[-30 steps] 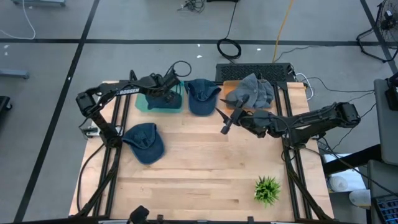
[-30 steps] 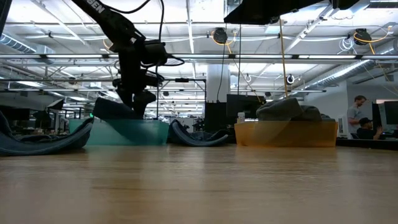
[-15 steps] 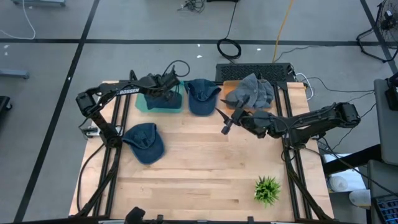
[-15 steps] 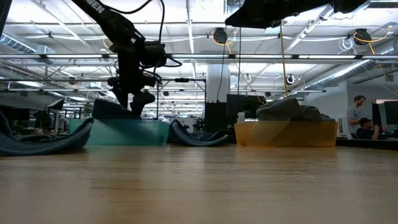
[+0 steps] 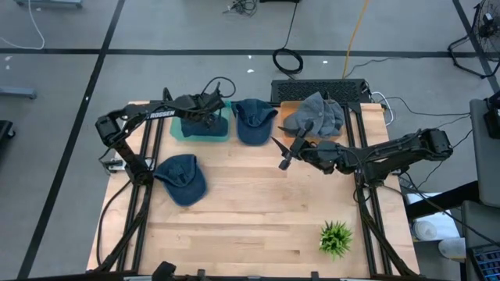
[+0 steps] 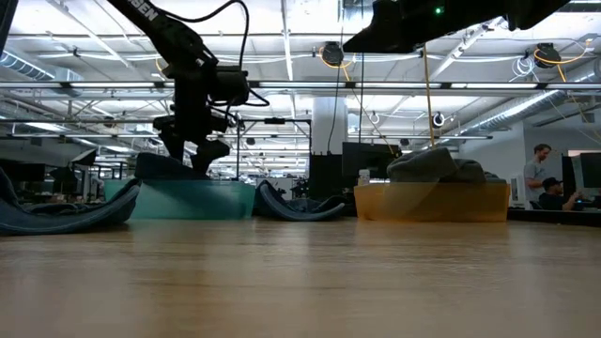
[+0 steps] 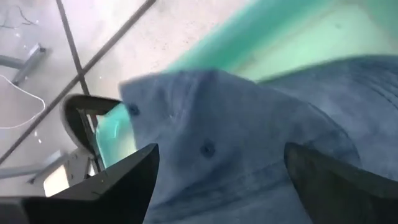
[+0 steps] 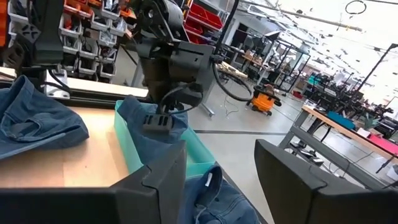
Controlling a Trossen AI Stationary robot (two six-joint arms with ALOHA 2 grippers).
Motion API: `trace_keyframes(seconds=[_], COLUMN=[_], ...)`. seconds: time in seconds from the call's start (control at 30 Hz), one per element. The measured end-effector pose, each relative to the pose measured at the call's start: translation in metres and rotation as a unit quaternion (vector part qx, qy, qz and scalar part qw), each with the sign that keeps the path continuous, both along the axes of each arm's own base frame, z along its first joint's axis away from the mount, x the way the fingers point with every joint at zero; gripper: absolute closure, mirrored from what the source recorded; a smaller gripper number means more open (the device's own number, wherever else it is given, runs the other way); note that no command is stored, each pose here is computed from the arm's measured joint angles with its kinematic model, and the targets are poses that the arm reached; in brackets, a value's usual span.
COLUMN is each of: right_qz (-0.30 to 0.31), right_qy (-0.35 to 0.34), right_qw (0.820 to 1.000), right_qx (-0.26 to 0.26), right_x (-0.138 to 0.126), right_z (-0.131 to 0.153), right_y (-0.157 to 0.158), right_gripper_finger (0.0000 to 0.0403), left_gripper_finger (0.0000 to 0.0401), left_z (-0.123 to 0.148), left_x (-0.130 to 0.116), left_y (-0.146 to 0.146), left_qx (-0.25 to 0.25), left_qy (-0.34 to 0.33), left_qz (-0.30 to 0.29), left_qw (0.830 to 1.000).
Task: Pick & Place hat
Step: Put the right dark blue cap into the blue bin, then put the top dark blue cap into the blue bin
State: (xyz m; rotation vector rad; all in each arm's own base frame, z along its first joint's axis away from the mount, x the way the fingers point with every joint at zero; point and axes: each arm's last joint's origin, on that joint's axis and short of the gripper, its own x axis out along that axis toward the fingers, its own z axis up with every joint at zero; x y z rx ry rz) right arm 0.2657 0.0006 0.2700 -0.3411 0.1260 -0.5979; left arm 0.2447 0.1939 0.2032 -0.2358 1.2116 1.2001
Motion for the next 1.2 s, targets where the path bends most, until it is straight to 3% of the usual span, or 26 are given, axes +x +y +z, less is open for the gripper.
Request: trace_keyframes(seconds=[0.13, 0.23, 0.53, 0.73, 0.97, 1.2], right_qz=[0.0, 0.004, 0.014, 0.013, 0.072, 0.095], right_qy=[0.002, 0.011, 0.013, -0.028, -0.03, -0.018], right_qw=[1.0, 1.0, 1.0, 0.998, 0.994, 0.994], right_qx=[0.0, -0.015, -0.014, 0.051, 0.08, 0.053], right_x=[0.0, 0.0, 0.0, 0.0, 0.002, 0.002], right_z=[0.0, 0.0, -0.001, -0.001, -0.003, -0.002], right_y=[0.0, 0.0, 0.001, 0.001, 0.005, 0.013], right_gripper_finger=[0.0226, 0.0227, 0.0226, 0.0226, 0.0158, 0.009], left_gripper_finger=[0.005, 0.005, 0.005, 0.005, 0.005, 0.005], left_z=[0.009, 0.027, 0.07, 0.091, 0.101, 0.101], left_x=[-0.005, -0.009, -0.02, -0.026, -0.022, -0.016], left_y=[0.002, -0.003, -0.041, -0.072, -0.101, -0.118], left_qx=[0.047, 0.077, 0.053, 0.002, -0.035, -0.042], left_qy=[0.043, 0.032, -0.058, -0.122, -0.17, -0.171], left_qz=[-0.004, -0.001, -0.07, -0.142, -0.209, -0.242], left_qw=[0.998, 0.996, 0.994, 0.982, 0.962, 0.954])
